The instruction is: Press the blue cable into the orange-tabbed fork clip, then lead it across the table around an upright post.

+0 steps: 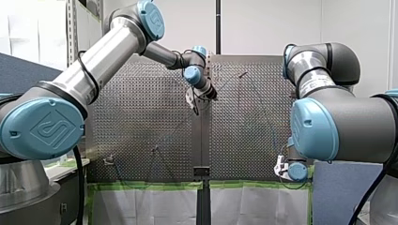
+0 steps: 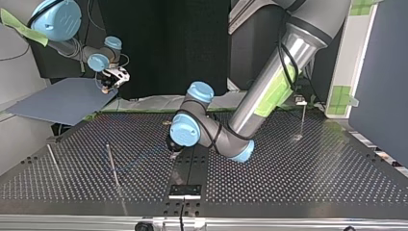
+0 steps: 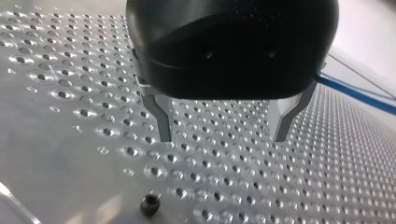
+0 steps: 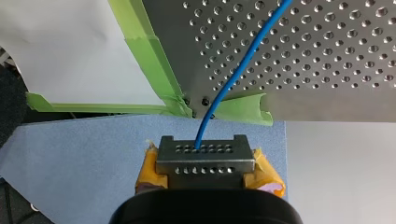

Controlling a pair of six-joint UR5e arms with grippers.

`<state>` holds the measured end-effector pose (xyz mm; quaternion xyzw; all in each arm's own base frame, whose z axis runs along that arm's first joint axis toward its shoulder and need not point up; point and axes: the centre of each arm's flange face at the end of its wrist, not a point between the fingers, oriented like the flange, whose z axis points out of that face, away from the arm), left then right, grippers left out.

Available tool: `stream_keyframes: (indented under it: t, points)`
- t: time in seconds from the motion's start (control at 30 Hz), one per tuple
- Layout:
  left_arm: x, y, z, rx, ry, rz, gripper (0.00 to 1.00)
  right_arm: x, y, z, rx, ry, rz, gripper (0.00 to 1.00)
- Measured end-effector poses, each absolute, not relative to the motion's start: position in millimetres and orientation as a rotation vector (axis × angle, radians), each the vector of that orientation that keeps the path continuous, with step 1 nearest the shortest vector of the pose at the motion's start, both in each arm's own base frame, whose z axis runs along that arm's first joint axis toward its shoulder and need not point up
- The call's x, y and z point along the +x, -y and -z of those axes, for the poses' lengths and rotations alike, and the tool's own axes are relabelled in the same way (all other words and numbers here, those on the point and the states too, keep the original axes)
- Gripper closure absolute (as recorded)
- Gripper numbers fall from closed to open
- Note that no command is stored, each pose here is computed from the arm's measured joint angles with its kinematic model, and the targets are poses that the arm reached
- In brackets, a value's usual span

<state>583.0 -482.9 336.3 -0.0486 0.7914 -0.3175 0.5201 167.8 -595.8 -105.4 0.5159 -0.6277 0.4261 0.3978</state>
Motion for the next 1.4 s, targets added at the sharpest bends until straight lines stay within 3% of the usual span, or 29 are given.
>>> stream_keyframes:
  t: [0.4,0.87,1.4]
  points:
    - [579.6,488.3,-337.1,-0.156,-1.935,0.92,0.0,168.1,595.5,105.5,1.309,1.59,-1.077,1.0]
    - [584.1,474.3,-351.0,-0.285,-1.94,1.009,0.0,168.6,595.7,105.5,1.311,1.588,-1.076,1.0]
    - [573.7,471.2,-359.9,-0.393,-2.02,1.079,0.0,169.3,595.5,105.5,1.312,1.588,-1.078,1.0]
